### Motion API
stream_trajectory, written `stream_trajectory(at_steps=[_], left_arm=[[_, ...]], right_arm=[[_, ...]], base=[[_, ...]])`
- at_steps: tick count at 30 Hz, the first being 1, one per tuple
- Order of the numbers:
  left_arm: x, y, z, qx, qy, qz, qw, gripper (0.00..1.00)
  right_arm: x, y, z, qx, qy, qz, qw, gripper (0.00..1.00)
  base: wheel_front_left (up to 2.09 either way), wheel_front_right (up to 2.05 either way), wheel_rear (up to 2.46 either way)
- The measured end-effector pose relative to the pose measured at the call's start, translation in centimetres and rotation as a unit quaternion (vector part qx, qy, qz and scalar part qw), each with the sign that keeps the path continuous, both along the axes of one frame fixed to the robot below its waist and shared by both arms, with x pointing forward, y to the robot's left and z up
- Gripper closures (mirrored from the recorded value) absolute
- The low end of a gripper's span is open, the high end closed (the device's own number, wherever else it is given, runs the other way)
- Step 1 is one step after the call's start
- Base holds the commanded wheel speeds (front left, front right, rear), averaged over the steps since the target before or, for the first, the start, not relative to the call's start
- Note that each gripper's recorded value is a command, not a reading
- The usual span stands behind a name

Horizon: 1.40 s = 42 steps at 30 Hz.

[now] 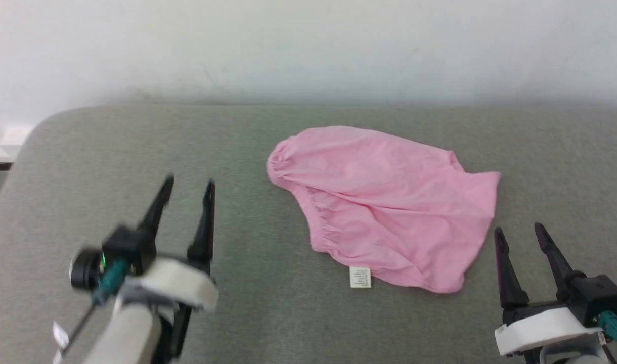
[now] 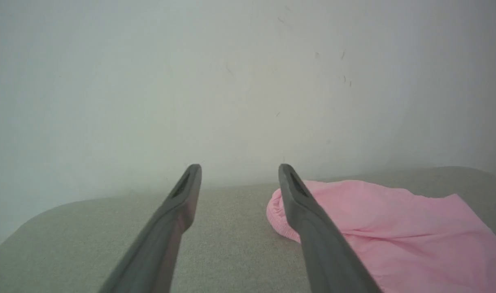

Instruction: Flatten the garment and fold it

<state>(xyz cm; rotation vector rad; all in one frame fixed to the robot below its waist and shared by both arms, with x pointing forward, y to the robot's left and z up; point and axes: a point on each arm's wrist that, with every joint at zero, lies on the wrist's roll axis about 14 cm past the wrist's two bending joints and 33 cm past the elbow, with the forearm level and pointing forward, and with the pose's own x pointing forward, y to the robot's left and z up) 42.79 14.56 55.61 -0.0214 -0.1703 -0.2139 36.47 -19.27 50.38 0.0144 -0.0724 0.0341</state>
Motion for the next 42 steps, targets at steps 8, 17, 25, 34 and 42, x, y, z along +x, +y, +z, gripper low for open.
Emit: stream_trajectory(at_steps=[8,17,25,34,42], left_arm=[[-8.2,1.3,-4.6,-0.012,0.060,0.039,0.997,0.00],[-10.6,0.3,-5.5,-0.026,0.071,0.035,0.997,0.00],[-10.2,-1.9,-6.0,-0.017,0.077,-0.012,0.997,0.00],[-5.8,-6.9,-8.4,0.006,0.184,-0.106,0.977,0.00],[-1.9,-10.5,-11.6,0.050,0.286,-0.160,0.943,0.00]], right_arm=[[-0.3,1.7,0.7,0.002,-0.012,0.027,1.000,0.00],[-0.3,2.9,1.1,0.010,-0.016,0.044,0.999,0.00],[-0.4,3.0,0.4,0.012,-0.006,0.045,0.999,0.00],[0.4,1.6,-0.7,0.011,0.011,0.023,1.000,0.00],[0.7,-0.3,-1.9,0.010,0.028,-0.006,1.000,0.00]], base=[[0.00,0.00,0.00],[0.00,0.00,0.00],[0.00,0.00,0.00],[0.00,0.00,0.00],[0.00,0.00,0.00]])
